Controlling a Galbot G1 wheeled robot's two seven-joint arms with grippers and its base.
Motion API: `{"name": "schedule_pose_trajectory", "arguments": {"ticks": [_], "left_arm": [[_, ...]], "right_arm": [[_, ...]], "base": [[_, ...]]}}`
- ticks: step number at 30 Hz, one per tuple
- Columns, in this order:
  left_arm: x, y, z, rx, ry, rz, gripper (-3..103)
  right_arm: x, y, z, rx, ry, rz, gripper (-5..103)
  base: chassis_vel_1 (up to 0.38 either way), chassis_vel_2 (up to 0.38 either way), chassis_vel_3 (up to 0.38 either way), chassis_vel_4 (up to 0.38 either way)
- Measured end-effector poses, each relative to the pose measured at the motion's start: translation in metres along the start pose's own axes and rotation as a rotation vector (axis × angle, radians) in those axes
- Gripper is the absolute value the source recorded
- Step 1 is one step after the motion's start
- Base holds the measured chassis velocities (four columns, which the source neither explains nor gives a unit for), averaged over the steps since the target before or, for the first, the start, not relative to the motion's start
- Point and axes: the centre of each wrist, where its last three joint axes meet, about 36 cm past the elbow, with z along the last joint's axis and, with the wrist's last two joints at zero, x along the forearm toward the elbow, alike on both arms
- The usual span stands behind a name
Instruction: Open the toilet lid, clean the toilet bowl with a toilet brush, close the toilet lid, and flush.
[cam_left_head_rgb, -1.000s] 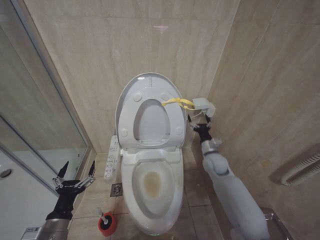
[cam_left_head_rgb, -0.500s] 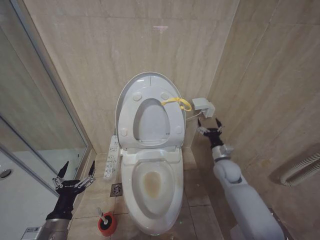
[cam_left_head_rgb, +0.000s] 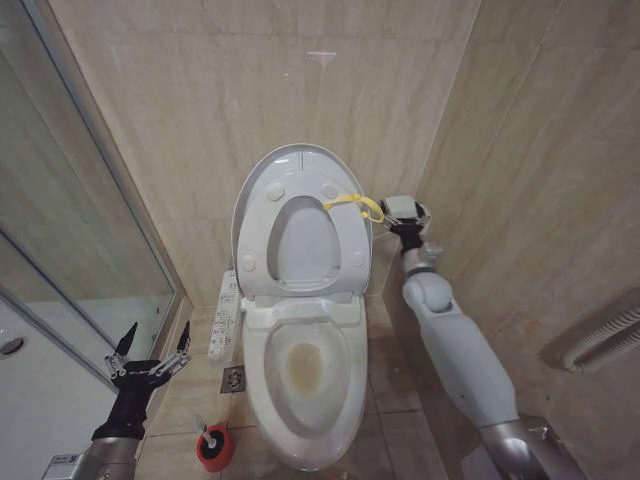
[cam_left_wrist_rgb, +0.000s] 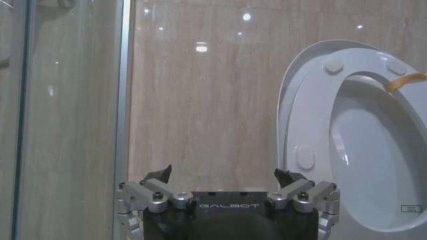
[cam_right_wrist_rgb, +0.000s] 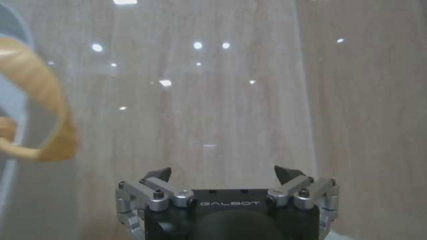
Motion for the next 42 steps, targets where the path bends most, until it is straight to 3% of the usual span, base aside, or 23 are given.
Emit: {"name": "schedule_pose_trajectory", "arguments": {"ticks": [14, 20, 32, 42], "left_arm": [[0.0, 0.0, 0.0, 0.0, 0.0, 0.0, 100], [0.0, 0.0, 0.0, 0.0, 0.0, 0.0, 100], [0.0, 0.0, 0.0, 0.0, 0.0, 0.0, 100], [0.0, 0.0, 0.0, 0.0, 0.0, 0.0, 100]], "right_arm": [[-0.011, 0.035, -0.003, -0.029, -0.003, -0.056, 100], [0.002, 0.033, -0.007, -0.011, -0.01, -0.083, 100], [0.072, 0.032, 0.017, 0.017, 0.03, -0.146, 100], [0.142, 0.017, 0.022, -0.004, 0.077, -0.098, 100]], "base": [[0.0, 0.0, 0.0, 0.0], [0.0, 0.0, 0.0, 0.0], [0.0, 0.0, 0.0, 0.0], [0.0, 0.0, 0.0, 0.0]]}}
